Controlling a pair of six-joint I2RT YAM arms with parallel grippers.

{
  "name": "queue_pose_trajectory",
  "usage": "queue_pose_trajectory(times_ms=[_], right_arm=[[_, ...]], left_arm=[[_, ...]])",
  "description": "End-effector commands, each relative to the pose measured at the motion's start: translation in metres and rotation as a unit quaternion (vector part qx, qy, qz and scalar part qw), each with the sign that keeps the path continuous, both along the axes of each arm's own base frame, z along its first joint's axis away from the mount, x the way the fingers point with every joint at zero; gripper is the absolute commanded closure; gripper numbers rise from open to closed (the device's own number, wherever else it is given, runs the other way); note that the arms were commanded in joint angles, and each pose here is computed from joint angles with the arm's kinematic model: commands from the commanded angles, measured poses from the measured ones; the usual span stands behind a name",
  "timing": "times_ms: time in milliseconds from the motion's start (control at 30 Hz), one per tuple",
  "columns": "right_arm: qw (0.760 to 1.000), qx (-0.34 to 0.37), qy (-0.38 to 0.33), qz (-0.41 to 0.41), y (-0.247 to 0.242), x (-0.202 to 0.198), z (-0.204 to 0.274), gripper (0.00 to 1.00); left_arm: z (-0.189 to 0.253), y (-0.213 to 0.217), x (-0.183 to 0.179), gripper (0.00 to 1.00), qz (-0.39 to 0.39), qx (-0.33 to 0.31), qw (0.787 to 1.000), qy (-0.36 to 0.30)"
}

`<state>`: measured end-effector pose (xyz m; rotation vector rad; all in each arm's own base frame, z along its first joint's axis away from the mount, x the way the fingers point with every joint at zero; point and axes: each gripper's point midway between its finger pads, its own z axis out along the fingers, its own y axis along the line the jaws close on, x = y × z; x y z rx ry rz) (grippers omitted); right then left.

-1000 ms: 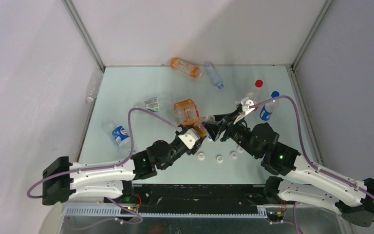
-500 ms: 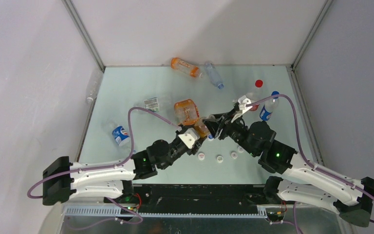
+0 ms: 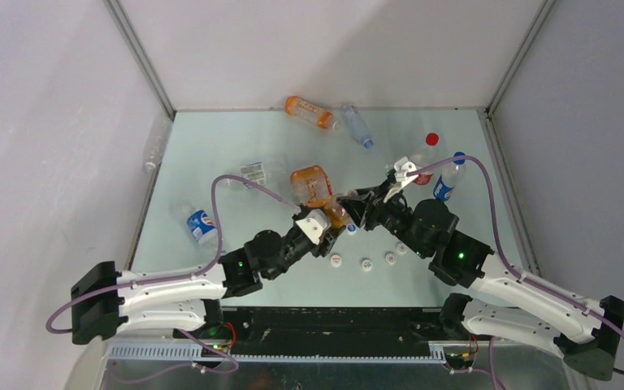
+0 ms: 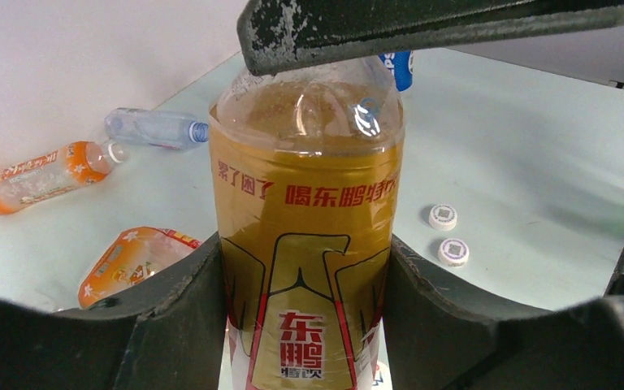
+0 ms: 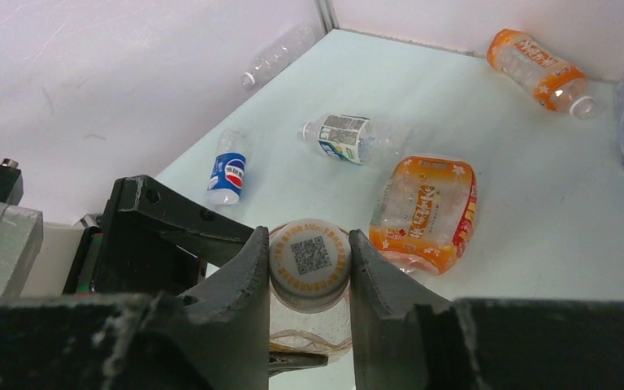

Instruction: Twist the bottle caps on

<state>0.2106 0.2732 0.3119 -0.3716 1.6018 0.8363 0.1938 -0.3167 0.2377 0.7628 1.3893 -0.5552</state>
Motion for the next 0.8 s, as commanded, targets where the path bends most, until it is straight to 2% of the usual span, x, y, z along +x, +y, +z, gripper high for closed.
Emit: queue_pose_trajectory(times_ms=[0,133,200,500,767], right_arm=[[0.997,-0.055,-0.032,-0.050,-0.029,0.021,-0.006,1.00],[0.985,-0.096,-0.060,-0.131,-0.069,0.050,-0.005,1.00],[0.975,-0.112,-0.072,-0.175,-0.089,0.064,-0.004,1.00],[0.945,-0.134,-0.064,-0.292,-0.151,0.115,-0.035,1.00],[0.932,-0.133,-0.037,-0.335,-0.179,0.136,-0.076,1.00]], left_arm=[[0.034,0.009,0.011,0.35,0.029,-0.075,0.996,0.027],[0.030,0.039,0.023,0.09,0.085,-0.078,0.991,0.061],[0.026,0.052,0.027,0.02,0.105,-0.065,0.989,0.085],[0.000,0.137,0.035,0.00,0.206,0.025,0.957,0.201],[-0.021,0.191,0.040,0.00,0.269,0.053,0.937,0.217]])
